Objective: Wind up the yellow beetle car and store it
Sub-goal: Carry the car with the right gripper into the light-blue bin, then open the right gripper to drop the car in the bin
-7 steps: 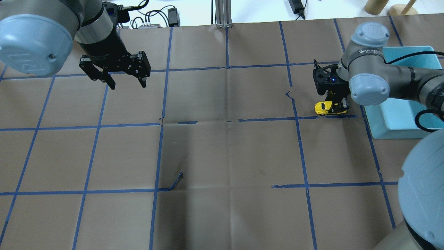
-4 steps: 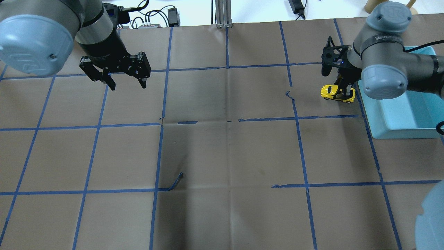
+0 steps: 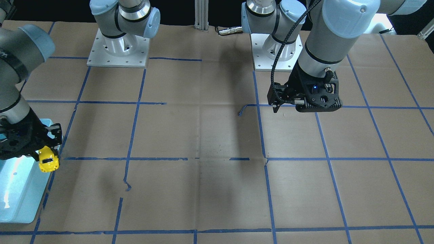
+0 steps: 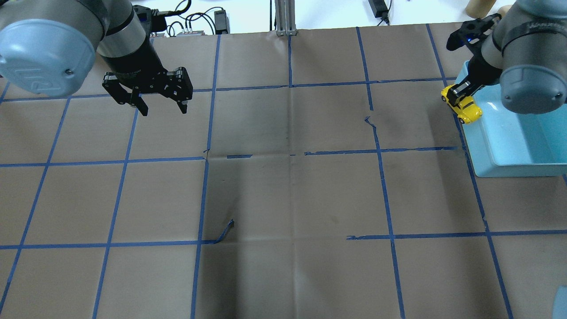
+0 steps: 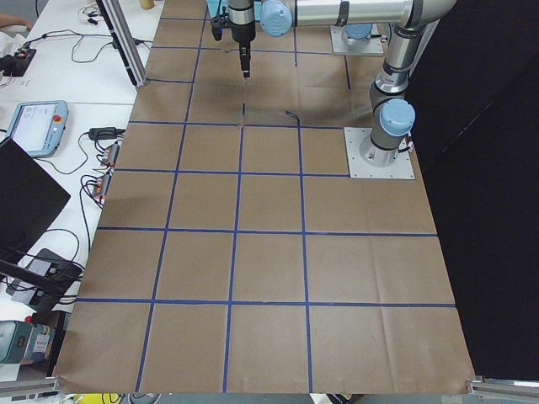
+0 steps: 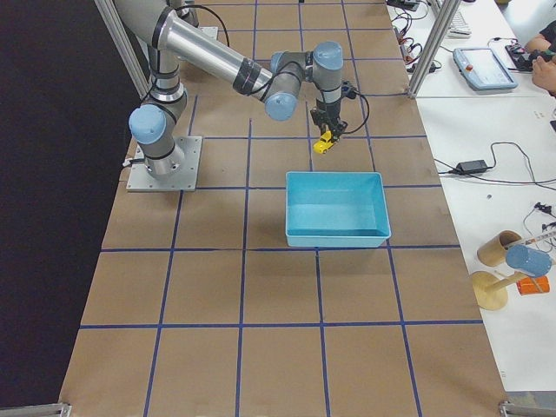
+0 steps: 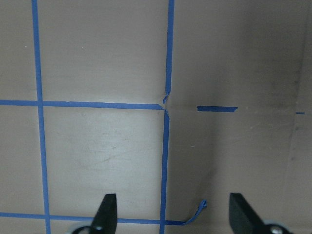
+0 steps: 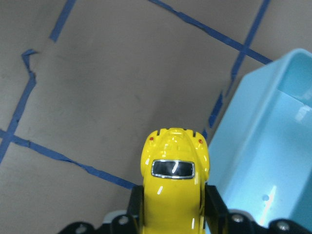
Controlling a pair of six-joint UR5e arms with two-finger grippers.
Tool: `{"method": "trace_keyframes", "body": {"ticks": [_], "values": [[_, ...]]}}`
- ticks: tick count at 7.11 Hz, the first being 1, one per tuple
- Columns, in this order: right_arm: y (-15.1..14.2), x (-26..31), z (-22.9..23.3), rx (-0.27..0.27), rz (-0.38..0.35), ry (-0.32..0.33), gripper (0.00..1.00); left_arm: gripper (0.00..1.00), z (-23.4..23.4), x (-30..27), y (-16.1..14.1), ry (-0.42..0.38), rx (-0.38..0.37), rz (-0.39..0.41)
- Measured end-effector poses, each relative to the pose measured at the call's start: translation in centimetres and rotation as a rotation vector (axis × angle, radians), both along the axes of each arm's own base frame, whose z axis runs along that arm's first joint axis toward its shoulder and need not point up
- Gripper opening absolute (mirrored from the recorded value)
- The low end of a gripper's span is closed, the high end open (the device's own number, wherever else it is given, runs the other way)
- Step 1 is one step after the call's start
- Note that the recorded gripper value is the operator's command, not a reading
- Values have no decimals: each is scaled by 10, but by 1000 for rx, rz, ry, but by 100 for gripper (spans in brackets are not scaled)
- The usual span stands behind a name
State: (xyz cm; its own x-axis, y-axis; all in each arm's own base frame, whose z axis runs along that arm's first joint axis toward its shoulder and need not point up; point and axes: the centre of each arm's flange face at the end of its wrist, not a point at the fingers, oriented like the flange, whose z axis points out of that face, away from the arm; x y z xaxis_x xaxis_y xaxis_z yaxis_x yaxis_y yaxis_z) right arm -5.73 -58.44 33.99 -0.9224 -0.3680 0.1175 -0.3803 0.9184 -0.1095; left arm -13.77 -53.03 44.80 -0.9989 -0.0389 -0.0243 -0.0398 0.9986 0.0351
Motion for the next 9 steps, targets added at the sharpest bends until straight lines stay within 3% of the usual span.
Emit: {"method": "trace_keyframes", "body": {"ticks": [2, 4, 7, 8, 9], "values": [[-8, -71, 11, 40, -207, -29, 3, 83, -1, 1, 0, -8, 6, -2], [-27, -141, -18, 98, -322, -60, 3, 83, -2, 1, 1, -10, 18, -2], [-37, -193, -82, 172, -380, -116, 9, 83, -6, 1, 2, -8, 29, -2], [-35, -200, -94, 188, -388, -125, 16, 83, -7, 1, 2, -7, 31, -2], [-34, -203, -101, 201, -387, -130, 33, 83, -8, 1, 2, -6, 35, -2]]}}
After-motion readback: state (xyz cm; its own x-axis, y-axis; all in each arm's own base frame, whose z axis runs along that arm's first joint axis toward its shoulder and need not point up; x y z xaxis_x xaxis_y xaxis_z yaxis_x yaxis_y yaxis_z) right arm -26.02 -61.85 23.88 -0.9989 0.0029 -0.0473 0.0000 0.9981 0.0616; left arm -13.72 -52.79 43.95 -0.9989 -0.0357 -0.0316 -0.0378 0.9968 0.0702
